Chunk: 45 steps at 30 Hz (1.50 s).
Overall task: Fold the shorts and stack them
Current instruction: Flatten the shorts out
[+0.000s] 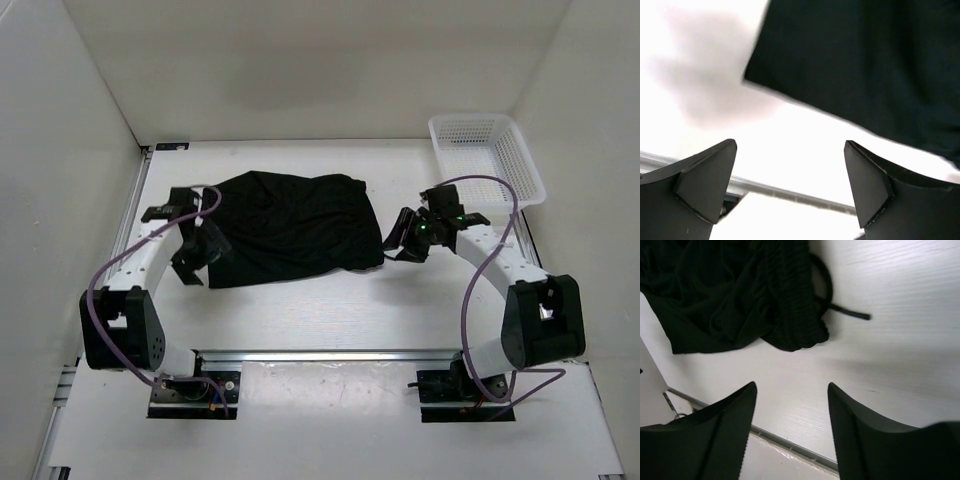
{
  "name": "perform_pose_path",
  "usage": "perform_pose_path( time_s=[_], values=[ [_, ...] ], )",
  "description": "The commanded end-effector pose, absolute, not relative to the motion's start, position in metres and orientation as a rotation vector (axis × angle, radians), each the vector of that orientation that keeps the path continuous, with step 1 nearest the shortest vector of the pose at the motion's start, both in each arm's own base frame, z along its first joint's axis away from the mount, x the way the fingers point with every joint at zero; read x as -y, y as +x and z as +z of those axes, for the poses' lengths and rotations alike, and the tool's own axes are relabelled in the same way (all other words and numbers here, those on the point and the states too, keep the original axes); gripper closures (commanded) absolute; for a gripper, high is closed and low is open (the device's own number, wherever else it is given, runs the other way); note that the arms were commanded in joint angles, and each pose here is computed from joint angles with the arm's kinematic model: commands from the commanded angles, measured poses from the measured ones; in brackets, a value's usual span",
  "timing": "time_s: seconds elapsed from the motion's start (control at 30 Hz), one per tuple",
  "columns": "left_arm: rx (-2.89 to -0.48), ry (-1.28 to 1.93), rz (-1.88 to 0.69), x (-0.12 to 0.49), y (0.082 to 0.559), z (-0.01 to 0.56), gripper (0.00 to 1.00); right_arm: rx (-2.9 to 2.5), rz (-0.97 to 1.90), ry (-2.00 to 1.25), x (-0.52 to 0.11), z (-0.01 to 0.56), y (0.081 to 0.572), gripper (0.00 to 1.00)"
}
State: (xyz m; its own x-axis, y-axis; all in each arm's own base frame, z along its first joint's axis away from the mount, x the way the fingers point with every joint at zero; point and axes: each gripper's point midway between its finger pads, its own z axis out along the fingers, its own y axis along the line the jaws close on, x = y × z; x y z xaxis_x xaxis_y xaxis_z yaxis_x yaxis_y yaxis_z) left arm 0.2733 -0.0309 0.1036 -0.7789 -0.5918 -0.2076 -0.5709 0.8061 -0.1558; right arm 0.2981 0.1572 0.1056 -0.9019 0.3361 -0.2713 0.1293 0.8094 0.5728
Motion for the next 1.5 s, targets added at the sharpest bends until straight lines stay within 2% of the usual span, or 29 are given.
perform_pose_path(
  time_s=[0.0,0.2,0.3,0.37,0.5,0.53,0.63,0.73,0.77,0.87,0.97,1.07,1.1,1.2,1.33,1.47],
  values=[
    [-2.808,-1.04,-0.223,0.04,0.246,0.067,0.0,-2.677,0.801,0.303,-0.182,0.101,0.297,0.42],
    [-2.832,-1.103,-0.196,0.034,0.263,0.033,0.0,-2.708,0.829,0.316,-0.203,0.09,0.297,0.42],
    [-2.85,-1.091,-0.189,0.034,0.277,0.026,0.0,-2.72,0.848,0.37,-0.207,0.086,0.301,0.34],
    [-2.833,-1.066,-0.161,0.029,0.288,0.029,0.07,-2.728,0.85,0.402,-0.208,0.084,0.303,0.29],
    [-2.832,-1.064,-0.142,0.024,0.291,0.027,0.71,-2.749,0.817,0.473,-0.209,0.068,0.314,0.23],
    [-2.831,-1.065,-0.155,0.022,0.294,0.028,0.89,-2.737,0.808,0.486,-0.21,0.067,0.32,0.23],
    [-2.825,-1.061,-0.172,0.023,0.297,0.03,0.9,-2.729,0.771,0.51,-0.209,0.057,0.332,0.23],
    [-2.806,-1.053,-0.18,0.023,0.305,0.035,0.9,-2.725,0.741,0.519,-0.21,0.05,0.345,0.52],
    [-2.795,-1.046,-0.204,0.024,0.31,0.04,0.9,-2.743,0.713,0.532,-0.208,0.044,0.346,0.75],
    [-2.762,-1.026,-0.256,0.028,0.322,0.052,0.9,-2.714,0.643,0.515,-0.203,0.05,0.36,1.0],
    [-2.707,-0.998,-0.292,0.028,0.346,0.079,0.9,-2.622,0.594,0.469,-0.197,0.085,0.389,1.0],
    [-2.623,-0.973,-0.319,0.023,0.38,0.128,0.9,-2.491,0.603,0.424,-0.194,0.149,0.428,1.0],
    [-2.547,-0.951,-0.341,0.018,0.403,0.16,0.9,-2.474,0.593,0.411,-0.193,0.164,0.432,1.0],
    [-2.449,-0.919,-0.358,0.008,0.42,0.222,0.9,-2.304,0.639,0.368,-0.186,0.239,0.455,1.0],
    [-2.351,-0.904,-0.385,-0.005,0.407,0.272,0.9,-2.162,0.654,0.291,-0.175,0.301,0.43,1.0],
    [-2.361,-0.878,-0.427,0.005,0.377,0.263,0.9,-2.282,0.718,0.212,-0.196,0.251,0.38,1.0]
  ],
)
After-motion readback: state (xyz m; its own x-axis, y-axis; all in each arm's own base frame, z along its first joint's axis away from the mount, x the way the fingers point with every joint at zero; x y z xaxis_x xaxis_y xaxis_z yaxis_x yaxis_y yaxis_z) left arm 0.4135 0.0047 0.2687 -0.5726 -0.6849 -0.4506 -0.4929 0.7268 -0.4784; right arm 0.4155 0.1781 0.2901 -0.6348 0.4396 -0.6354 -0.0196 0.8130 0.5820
